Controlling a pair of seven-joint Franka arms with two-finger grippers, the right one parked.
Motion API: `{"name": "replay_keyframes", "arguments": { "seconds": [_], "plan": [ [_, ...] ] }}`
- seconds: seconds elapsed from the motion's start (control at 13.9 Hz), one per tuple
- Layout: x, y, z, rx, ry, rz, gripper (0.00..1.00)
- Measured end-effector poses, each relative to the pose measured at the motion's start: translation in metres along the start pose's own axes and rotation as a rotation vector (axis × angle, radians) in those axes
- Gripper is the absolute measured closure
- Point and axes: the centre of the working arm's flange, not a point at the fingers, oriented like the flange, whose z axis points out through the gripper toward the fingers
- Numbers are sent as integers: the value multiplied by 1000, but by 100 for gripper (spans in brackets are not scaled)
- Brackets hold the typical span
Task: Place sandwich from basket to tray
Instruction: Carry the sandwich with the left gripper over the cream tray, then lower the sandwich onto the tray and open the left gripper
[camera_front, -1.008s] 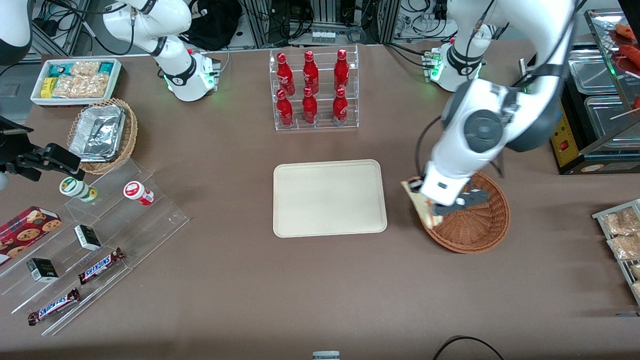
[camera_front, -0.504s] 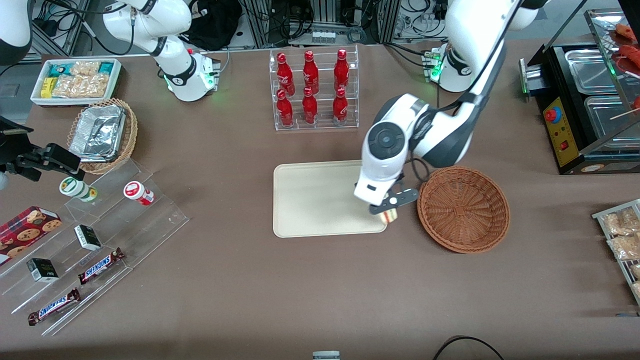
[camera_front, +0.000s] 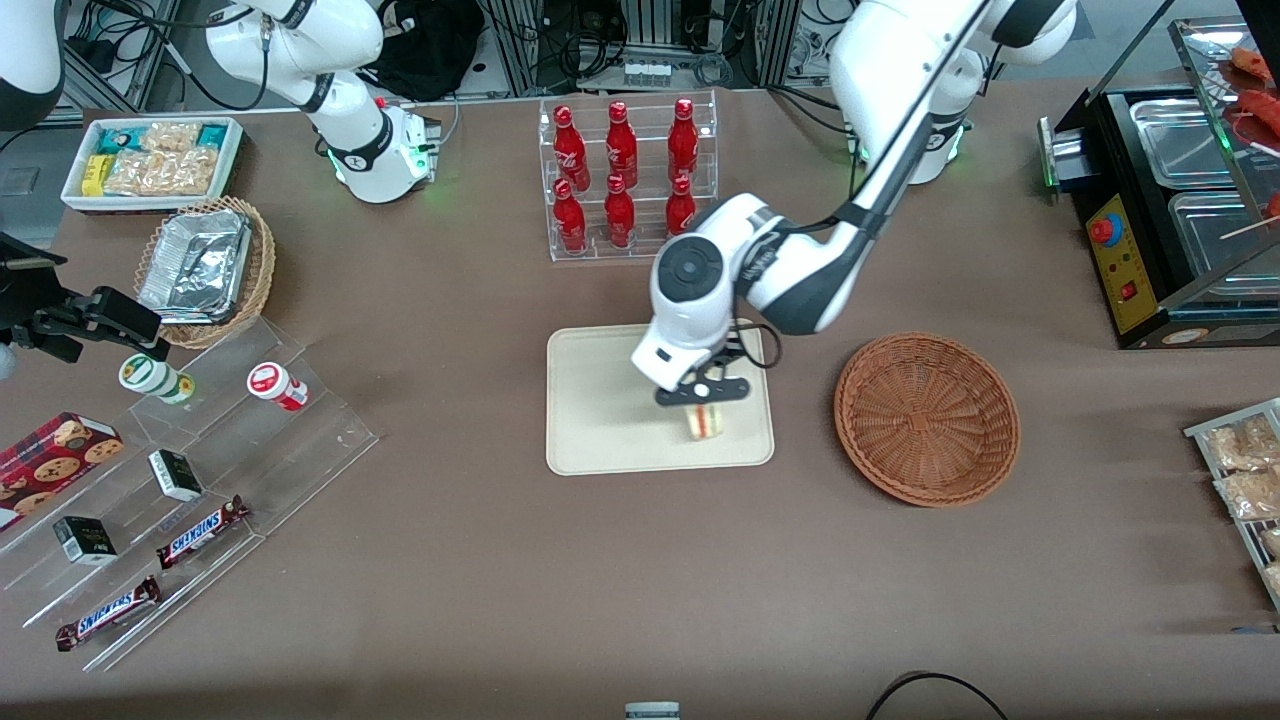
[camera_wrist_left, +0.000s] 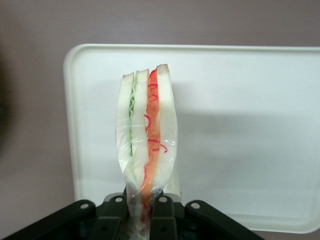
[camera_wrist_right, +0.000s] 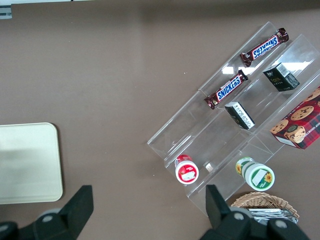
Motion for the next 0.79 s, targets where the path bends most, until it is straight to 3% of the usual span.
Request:
{"name": "replay_keyframes", "arguments": {
  "seconds": [0.22, 0.65, 0.79],
  "plan": [
    [-14, 24, 28, -23, 13, 43, 85],
    [-27, 38, 56, -4, -8, 95, 85],
    [-30, 40, 62, 1, -14, 99, 70]
  ]
}}
